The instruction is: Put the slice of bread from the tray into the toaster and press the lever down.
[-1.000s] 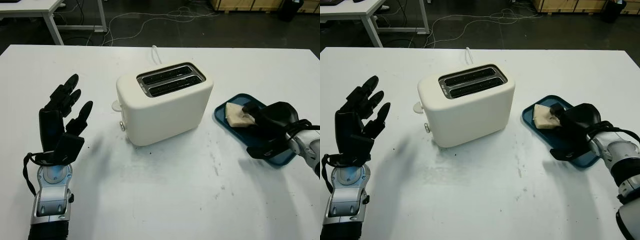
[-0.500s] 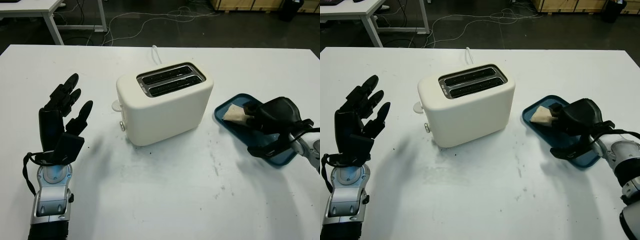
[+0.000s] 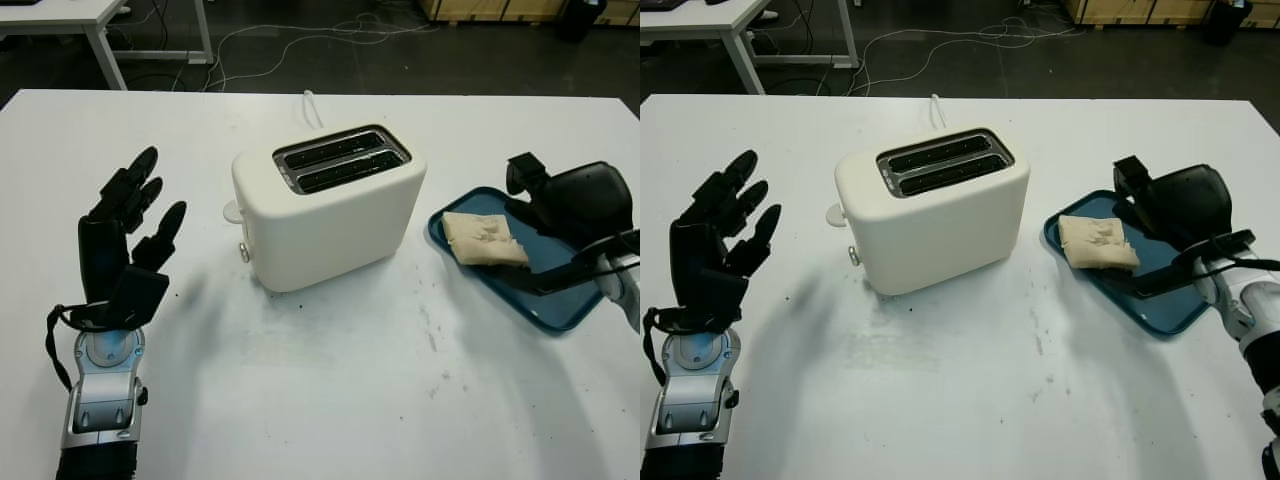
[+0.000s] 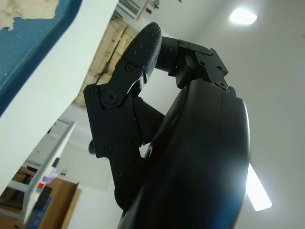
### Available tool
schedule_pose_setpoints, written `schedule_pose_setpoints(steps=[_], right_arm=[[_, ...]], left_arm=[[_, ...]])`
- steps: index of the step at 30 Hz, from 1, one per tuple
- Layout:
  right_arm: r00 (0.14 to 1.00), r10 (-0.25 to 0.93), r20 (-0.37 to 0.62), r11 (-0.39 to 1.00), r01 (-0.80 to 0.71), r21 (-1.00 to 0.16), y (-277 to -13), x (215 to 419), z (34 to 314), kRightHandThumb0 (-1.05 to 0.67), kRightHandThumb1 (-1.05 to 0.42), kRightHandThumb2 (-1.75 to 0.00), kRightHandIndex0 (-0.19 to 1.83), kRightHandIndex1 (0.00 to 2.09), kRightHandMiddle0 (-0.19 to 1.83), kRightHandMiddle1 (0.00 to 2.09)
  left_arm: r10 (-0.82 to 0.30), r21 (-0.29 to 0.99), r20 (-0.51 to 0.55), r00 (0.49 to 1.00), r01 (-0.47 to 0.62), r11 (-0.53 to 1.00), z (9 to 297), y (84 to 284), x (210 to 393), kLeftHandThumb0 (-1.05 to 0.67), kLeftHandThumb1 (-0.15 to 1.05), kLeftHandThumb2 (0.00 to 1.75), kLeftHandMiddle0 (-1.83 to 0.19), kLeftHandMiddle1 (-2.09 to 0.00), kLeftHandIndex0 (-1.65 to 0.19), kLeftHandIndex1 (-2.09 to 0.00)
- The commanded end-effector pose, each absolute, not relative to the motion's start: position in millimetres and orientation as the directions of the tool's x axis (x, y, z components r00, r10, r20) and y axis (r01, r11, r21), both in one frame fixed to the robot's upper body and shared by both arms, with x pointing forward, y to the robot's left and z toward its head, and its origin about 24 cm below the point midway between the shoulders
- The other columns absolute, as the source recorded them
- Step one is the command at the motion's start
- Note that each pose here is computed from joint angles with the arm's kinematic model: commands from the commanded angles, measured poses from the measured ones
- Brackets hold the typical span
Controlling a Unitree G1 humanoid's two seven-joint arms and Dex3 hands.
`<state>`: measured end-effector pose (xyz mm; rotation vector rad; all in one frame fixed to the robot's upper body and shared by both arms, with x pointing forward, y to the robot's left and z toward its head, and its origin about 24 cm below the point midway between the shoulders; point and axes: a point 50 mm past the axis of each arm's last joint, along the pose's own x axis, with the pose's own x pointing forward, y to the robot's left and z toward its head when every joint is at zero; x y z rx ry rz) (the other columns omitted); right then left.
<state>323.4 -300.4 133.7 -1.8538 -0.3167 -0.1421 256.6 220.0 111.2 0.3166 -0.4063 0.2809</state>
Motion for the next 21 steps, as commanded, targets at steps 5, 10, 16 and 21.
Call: schedule_pose_setpoints(steps=[5, 10, 16, 21], right_arm=[[0.944, 0.111, 0.31, -0.116, 0.322, -0.94, -307, 325, 145, -0.56, -0.92, -0.72, 1.11, 1.75, 0.2, 1.75], [0.958, 0.137, 0.253, -0.074, 0.264, -0.962, -311, 322, 145, -0.57, -0.92, -0.58, 0.81, 1.75, 0.36, 1.75], [0.992, 0.128, -0.022, -0.221, 0.007, -0.975, -307, 314, 144, -0.91, -0.92, -0.27, 0.02, 1.3, 0.05, 1.08], [0.99, 0.115, -0.081, -0.256, -0.049, -0.966, -299, 301, 151, -0.99, -0.92, -0.14, 0.0, 0.48, 0.19, 0.11]], left_arm=[[0.201, 0.261, 0.432, 0.879, -0.335, 0.905, 111, 221.4, 255.6, -0.68, 0.92, 0.27, -0.6, -0.01, -0.49, 0.0], [0.202, 0.257, 0.427, 0.881, -0.333, 0.907, 111, 221.8, 255.4, -0.68, 0.92, 0.26, -0.59, 0.0, -0.49, 0.0], [0.202, 0.253, 0.432, 0.879, -0.333, 0.908, 111, 221.7, 255.1, -0.68, 0.92, 0.26, -0.6, -0.01, -0.5, 0.0], [0.207, 0.271, 0.428, 0.88, -0.343, 0.899, 111, 222.4, 254.9, -0.7, 0.92, 0.27, -0.6, -0.01, -0.5, 0.0]])
